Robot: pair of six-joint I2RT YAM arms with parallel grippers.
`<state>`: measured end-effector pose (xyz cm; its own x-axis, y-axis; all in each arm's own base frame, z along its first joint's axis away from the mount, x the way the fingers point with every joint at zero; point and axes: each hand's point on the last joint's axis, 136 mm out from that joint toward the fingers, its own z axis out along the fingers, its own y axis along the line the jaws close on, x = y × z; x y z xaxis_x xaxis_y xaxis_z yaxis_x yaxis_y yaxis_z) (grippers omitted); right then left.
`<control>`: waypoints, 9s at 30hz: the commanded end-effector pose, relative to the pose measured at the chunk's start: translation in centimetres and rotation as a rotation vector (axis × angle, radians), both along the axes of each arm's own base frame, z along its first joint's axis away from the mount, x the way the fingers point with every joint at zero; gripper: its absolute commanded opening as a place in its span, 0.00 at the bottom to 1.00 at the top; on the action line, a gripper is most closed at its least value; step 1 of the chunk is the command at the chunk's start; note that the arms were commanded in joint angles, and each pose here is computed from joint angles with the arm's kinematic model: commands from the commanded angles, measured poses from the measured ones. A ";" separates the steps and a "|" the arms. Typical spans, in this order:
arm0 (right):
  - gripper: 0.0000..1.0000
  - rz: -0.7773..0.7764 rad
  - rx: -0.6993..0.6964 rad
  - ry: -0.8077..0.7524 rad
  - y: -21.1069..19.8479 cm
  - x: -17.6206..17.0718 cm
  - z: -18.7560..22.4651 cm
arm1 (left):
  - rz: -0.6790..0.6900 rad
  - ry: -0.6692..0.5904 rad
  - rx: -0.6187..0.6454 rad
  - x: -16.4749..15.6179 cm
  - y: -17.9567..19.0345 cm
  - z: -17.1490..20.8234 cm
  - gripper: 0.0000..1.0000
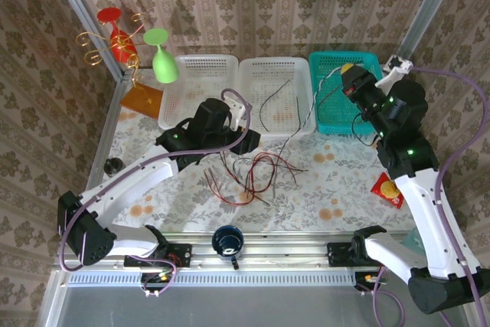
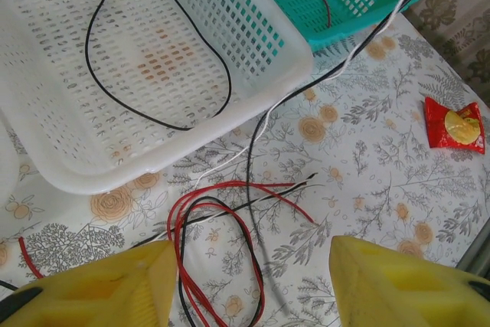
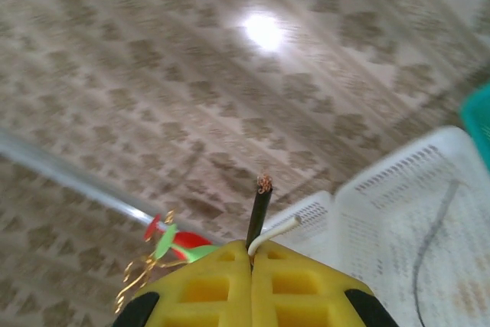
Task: Untangle the cables
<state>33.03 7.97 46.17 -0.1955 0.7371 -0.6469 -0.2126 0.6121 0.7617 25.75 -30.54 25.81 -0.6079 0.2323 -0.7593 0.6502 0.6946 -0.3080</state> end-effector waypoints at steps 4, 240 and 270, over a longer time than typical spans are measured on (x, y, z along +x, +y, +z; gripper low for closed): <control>0.00 0.180 -0.133 -0.207 3.6 -2.1 5.1 | -0.024 -0.092 -0.101 -0.3 0.3 5.0 0.56; 0.00 0.755 -0.172 0.027 15.3 -0.2 -9.7 | -0.162 -0.189 -0.422 1.4 -6.4 11.0 0.39; 0.00 0.718 -0.184 0.043 14.8 0.2 -9.9 | -0.091 -0.168 -0.578 2.1 -4.6 12.2 0.36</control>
